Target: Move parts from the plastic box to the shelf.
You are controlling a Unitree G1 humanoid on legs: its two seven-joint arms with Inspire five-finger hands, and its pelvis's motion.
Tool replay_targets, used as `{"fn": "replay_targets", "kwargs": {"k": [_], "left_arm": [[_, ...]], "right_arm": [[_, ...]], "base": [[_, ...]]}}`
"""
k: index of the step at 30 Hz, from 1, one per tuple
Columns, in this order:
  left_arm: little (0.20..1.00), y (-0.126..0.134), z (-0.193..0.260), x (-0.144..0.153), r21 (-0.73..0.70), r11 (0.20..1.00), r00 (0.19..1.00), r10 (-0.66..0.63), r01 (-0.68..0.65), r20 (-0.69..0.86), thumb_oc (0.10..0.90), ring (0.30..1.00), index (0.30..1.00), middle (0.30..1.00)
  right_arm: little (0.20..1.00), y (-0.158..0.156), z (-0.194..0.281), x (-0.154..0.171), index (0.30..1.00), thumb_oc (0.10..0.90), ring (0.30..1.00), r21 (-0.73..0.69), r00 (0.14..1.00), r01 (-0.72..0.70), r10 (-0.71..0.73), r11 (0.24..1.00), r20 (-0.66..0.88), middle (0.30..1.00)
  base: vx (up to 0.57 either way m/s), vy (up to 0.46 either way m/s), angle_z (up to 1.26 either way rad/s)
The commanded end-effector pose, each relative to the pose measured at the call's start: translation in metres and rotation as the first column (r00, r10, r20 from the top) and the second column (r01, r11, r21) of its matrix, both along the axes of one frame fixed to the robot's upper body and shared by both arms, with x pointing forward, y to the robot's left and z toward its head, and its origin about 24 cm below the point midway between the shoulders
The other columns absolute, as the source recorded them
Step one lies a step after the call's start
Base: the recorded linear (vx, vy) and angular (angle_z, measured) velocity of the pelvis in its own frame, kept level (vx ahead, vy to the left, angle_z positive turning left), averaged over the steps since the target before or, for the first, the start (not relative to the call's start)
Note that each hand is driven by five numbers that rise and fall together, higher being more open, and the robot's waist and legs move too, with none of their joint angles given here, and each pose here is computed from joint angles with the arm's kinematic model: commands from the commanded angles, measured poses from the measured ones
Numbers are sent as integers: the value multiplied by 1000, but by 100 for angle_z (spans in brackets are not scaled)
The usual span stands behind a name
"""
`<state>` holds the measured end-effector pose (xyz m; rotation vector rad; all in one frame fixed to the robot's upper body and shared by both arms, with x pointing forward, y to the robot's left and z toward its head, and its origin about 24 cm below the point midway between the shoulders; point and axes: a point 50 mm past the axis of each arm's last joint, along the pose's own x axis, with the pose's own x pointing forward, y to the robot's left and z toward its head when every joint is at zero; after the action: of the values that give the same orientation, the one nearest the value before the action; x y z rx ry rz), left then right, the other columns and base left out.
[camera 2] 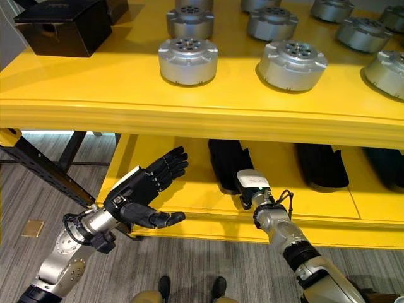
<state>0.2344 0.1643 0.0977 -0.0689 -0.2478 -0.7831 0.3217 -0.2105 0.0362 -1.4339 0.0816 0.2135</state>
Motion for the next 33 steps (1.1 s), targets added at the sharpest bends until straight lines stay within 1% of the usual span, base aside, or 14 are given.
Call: {"fn": "replay_targets", "kwargs": {"k": [1, 3, 6, 7, 15, 27, 33], "left_arm": [[1000, -11, 39, -2, -63, 996, 975, -44, 59, 219, 900, 1000, 1000, 1000], [1000, -11, 39, -1, -62, 996, 975, -41, 56, 218, 900, 1000, 1000, 1000], [1000, -12, 39, -1, -64, 996, 975, -41, 56, 218, 900, 1000, 1000, 1000], [1000, -12, 38, -1, -64, 996, 976, -40, 55, 216, 900, 1000, 1000, 1000], [1000, -13, 37, 1, -63, 997, 976, -36, 51, 214, 900, 1000, 1000, 1000], [1000, -14, 37, 1, -65, 997, 976, -35, 51, 215, 900, 1000, 1000, 1000], [1000, -14, 37, 2, -65, 997, 976, -33, 48, 213, 900, 1000, 1000, 1000]], "right_arm": [[1000, 3, 18, 16, 1000, 900, 1000, 173, 997, 66, -72, 983, 27, 1000], [1000, 5, 9, 14, 1000, 900, 1000, 265, 995, 98, -93, 959, -30, 1000], [1000, 8, 5, 12, 1000, 900, 1000, 293, 994, 102, -91, 950, -53, 1000], [1000, 12, -1, 9, 1000, 900, 1000, 349, 991, 128, -104, 928, -88, 1000], [1000, 16, -10, 6, 1000, 900, 1000, 439, 980, 186, -135, 879, -145, 1000], [1000, 19, -11, 5, 1000, 900, 1000, 458, 980, 187, -129, 869, -154, 1000], [1000, 28, -8, 5, 1000, 900, 1000, 498, 985, 157, -100, 853, -140, 1000]], "base": [[0, 0, 0], [0, 0, 0], [0, 0, 0], [0, 0, 0], [0, 0, 0], [0, 0, 0], [3, 1, -1]]}}
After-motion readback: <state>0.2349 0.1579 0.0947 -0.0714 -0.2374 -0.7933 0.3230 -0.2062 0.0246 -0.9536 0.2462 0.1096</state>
